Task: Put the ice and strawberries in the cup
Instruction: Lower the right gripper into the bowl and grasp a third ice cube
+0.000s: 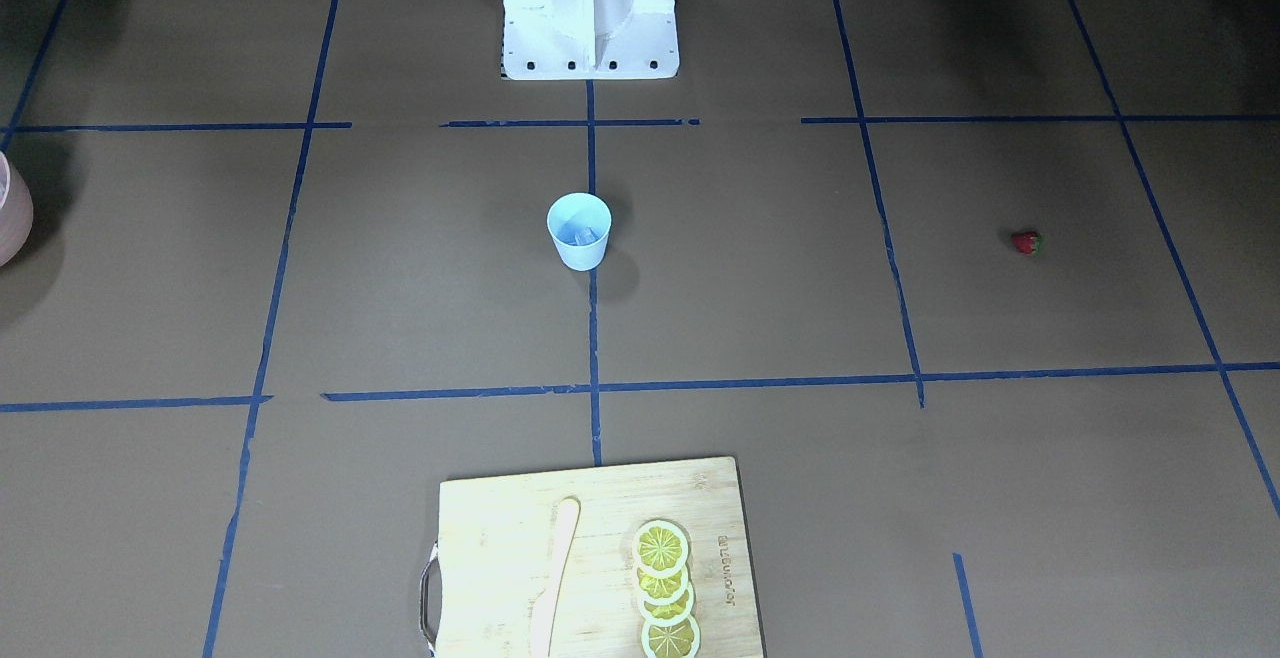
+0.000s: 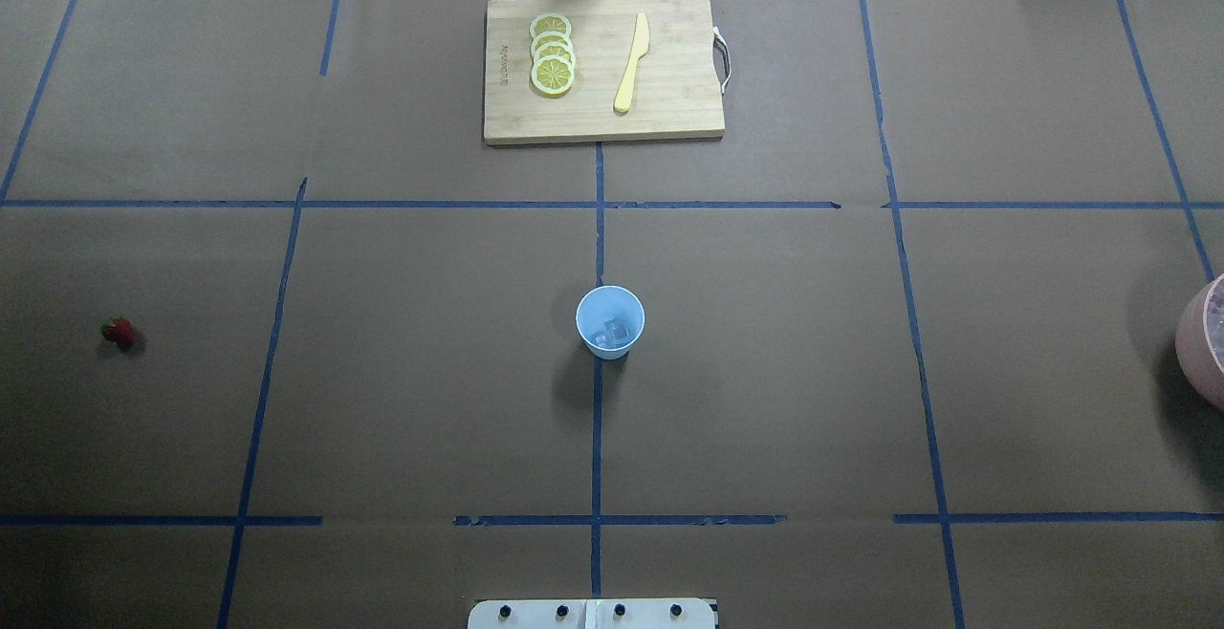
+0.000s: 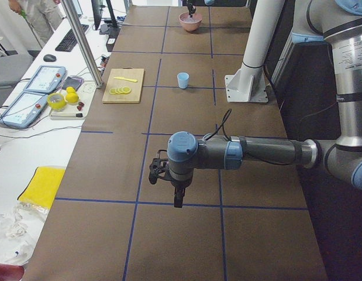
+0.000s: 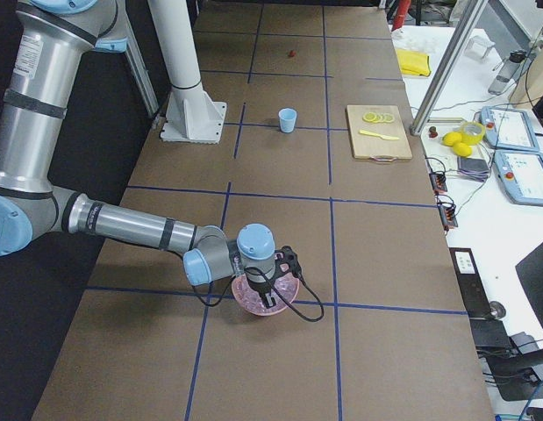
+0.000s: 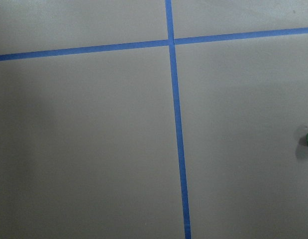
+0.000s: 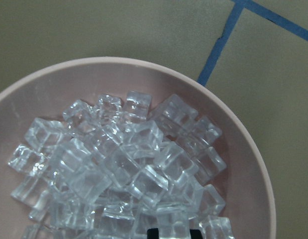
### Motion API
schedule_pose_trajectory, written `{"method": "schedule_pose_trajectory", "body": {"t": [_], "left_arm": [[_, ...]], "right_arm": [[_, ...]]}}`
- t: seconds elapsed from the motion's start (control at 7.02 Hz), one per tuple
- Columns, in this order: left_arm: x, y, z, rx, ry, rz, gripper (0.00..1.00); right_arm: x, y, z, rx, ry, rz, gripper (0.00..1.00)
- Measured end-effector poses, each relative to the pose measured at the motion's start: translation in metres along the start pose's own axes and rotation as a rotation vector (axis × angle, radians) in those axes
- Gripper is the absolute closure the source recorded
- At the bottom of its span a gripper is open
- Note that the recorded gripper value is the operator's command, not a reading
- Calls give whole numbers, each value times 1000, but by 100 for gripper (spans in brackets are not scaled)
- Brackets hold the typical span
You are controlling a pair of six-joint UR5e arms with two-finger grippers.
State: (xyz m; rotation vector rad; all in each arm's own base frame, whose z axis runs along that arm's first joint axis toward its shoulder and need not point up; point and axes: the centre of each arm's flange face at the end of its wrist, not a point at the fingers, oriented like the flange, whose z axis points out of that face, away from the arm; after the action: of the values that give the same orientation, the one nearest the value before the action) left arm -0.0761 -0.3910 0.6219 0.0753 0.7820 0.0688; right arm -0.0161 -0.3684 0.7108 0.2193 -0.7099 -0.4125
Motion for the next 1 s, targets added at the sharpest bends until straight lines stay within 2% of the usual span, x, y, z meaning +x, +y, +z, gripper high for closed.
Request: {"method": "schedule_pose_trajectory", "body": {"t": [0.28, 0.43, 0.71, 1.0], "left_arm": [[0, 0, 0, 0, 0, 0, 0], [0, 0, 0, 0, 0, 0, 0], [0, 0, 0, 0, 0, -1, 0], [0, 0, 0, 0, 0, 0, 0]], "right_arm": [[-8, -14, -27, 47, -18, 7, 100], [-17, -32, -53, 58, -28, 27, 100], [-65, -96, -132, 36, -33, 86, 100], [-114, -161, -201, 33, -34, 187, 100]]}}
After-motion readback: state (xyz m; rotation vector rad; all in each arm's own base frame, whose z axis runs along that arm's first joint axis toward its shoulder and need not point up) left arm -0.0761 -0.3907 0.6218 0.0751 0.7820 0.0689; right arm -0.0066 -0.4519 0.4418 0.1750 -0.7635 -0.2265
